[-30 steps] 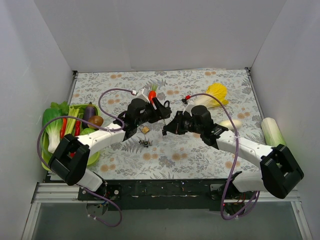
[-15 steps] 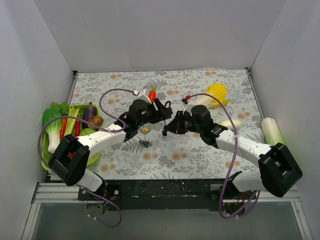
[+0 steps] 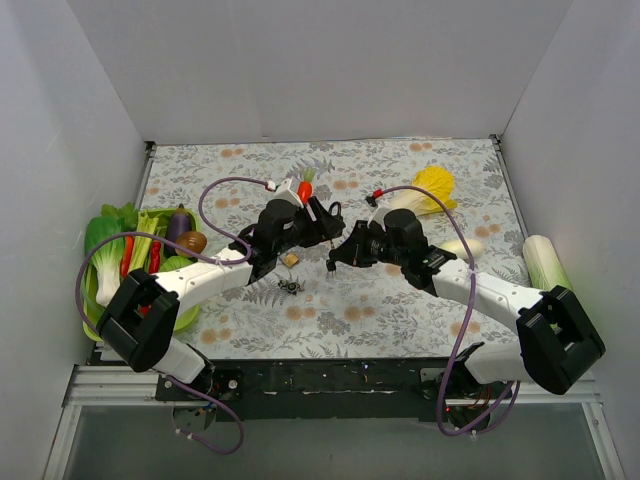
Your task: Unlock with the key
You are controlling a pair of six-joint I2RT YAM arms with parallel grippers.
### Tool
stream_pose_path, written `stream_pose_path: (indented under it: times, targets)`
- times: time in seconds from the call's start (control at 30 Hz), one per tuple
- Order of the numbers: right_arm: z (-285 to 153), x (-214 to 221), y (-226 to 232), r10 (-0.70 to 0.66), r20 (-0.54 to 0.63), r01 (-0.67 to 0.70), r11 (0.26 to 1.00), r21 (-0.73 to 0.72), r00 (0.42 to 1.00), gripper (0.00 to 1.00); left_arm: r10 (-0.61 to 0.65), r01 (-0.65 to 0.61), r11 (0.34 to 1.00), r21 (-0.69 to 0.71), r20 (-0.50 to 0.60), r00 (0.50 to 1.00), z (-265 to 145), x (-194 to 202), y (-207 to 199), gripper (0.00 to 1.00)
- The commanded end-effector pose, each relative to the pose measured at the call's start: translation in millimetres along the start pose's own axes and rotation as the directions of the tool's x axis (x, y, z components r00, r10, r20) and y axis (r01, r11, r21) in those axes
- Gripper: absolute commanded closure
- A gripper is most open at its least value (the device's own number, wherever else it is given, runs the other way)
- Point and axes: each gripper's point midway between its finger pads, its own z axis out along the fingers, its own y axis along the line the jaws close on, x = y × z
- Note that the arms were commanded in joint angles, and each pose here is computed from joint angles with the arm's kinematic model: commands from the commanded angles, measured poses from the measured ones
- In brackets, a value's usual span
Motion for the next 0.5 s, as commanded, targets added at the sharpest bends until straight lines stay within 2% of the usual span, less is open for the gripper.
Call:
stream_pose_path:
  times: [0.0,0.47]
  targets:
    - [0,-16,5,-0.016,0.055,0.017,1.0,-0.011,0.998,0.99,0.015,-0.029,0.991,0.129,0.109,0.994,-19,-35,-46,1.0]
    - [5,-13,-9,-0.013,0.054,0.011,0.999,0.031,0.998,0.99,0.022,-0.037,0.99,0.134,0.116,0.993,-21,-35,-50,1.0]
